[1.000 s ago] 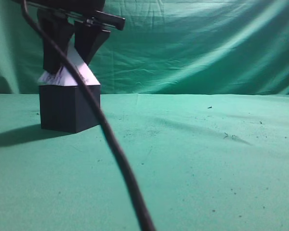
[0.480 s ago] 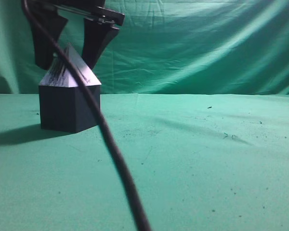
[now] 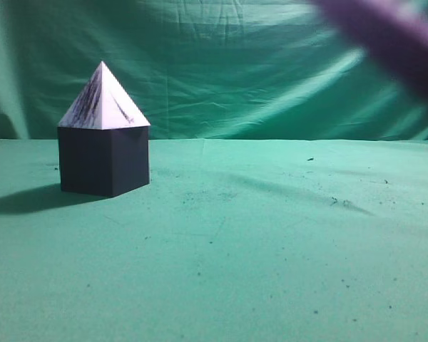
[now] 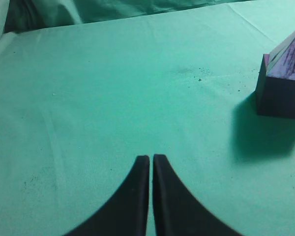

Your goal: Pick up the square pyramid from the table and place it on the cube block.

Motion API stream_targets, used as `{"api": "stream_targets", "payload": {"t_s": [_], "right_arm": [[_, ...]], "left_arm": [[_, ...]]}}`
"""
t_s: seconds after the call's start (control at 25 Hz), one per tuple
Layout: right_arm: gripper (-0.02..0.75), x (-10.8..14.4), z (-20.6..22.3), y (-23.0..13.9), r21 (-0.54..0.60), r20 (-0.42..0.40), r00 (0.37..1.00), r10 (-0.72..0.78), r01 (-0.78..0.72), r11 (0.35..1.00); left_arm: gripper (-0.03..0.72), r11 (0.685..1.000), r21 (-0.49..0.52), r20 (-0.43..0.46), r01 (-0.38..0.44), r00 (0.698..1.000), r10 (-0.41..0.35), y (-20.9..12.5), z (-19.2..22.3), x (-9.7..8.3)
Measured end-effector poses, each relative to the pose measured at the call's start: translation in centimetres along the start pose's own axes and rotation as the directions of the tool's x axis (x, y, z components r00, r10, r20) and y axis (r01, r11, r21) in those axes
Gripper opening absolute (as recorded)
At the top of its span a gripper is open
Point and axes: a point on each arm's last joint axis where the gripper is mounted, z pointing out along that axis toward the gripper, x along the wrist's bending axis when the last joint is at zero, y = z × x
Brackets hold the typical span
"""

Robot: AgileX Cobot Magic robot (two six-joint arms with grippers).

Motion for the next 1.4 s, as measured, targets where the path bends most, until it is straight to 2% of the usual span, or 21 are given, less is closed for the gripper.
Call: {"api": "stream_targets", "payload": {"t_s": [0.04, 0.16, 0.36, 0.56, 0.64, 0.76, 1.08, 1.4], "right_arm": [[0.124, -0.1, -1.3, 0.1, -0.021, 0.02, 1.0, 0.01, -0.01, 1.0], [0.0, -0.2, -5.9, -0.1, -0.088, 0.087, 0.995, 0.054, -0.046, 0.995], [0.0, 0.5, -13.2, -2.9, -0.169, 0.156, 0.983, 0.101, -0.074, 0.983], [0.0, 2.2, -17.5, -8.1, -0.172, 0.151, 0.974, 0.17, -0.144, 0.975], [0.0, 2.9, -17.8, -10.4, -0.149, 0.147, 0.973, 0.179, -0.157, 0.976], [0.0, 3.8, -18.3, -13.5, -0.178, 0.141, 0.969, 0.203, -0.177, 0.968], [0.0, 7.1, -19.9, -21.2, -0.404, 0.021, 0.968, 0.25, -0.221, 0.888], [0.0, 8.9, -21.9, -27.1, -0.516, 0.032, 0.969, 0.246, -0.194, 0.834]], "left_arm": [[0.0, 1.0, 0.0, 0.0, 0.0, 1.0, 0.0, 0.0, 0.0, 0.0], [0.0, 1.0, 0.0, 0.0, 0.0, 1.0, 0.0, 0.0, 0.0, 0.0], [0.0, 1.0, 0.0, 0.0, 0.0, 1.0, 0.0, 0.0, 0.0, 0.0], [0.0, 1.0, 0.0, 0.0, 0.0, 1.0, 0.0, 0.0, 0.0, 0.0], [0.0, 1.0, 0.0, 0.0, 0.0, 1.0, 0.0, 0.0, 0.0, 0.0], [0.0, 1.0, 0.0, 0.0, 0.0, 1.0, 0.0, 0.0, 0.0, 0.0], [0.0, 1.0, 0.0, 0.0, 0.0, 1.0, 0.0, 0.0, 0.0, 0.0], [0.0, 1.0, 0.0, 0.0, 0.0, 1.0, 0.0, 0.0, 0.0, 0.0]]}}
